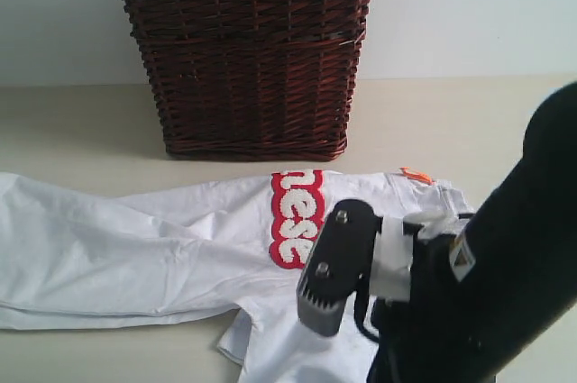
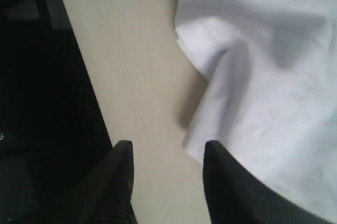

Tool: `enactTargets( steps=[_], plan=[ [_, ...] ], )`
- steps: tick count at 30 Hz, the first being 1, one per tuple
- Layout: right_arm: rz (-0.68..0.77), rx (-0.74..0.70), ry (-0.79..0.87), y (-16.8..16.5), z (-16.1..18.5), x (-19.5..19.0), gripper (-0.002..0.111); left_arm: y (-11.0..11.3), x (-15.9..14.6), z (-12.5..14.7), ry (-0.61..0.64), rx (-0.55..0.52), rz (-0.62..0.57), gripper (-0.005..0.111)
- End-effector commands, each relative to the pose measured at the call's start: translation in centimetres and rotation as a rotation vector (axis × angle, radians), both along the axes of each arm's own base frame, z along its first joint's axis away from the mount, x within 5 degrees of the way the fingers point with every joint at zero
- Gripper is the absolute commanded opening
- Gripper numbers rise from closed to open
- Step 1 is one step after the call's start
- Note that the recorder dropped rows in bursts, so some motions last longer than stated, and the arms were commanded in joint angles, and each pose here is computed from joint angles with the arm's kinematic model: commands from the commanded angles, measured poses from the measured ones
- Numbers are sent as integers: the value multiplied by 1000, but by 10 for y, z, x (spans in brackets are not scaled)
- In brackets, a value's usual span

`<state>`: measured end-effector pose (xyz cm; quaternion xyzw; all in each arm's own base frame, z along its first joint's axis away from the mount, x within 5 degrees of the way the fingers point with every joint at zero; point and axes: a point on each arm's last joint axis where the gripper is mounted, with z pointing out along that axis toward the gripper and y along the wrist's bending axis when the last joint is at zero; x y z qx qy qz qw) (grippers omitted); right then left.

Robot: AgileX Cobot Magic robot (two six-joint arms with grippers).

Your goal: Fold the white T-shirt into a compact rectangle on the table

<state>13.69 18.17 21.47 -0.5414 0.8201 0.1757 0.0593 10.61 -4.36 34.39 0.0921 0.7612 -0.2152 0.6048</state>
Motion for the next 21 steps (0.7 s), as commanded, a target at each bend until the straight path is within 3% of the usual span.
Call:
enactTargets(
  steps=[1, 7, 12, 16, 21],
  plan=[
    [10, -107, -121, 8, -17, -5, 43, 8, -32, -3, -148, -57, 44, 0],
    [43, -207, -152, 23, -43, -9, 52, 21, -64, -19, -317, -182, 130, 0],
    [34, -229, -128, 38, -65, -16, 53, 24, -78, -28, -387, -207, 142, 0],
    [53, -278, -133, 42, -80, -16, 53, 24, -82, -32, -394, -206, 129, 0],
    [-58, -357, -222, 39, -90, -4, 53, 18, -86, -40, -356, -179, 62, 0]
  ],
)
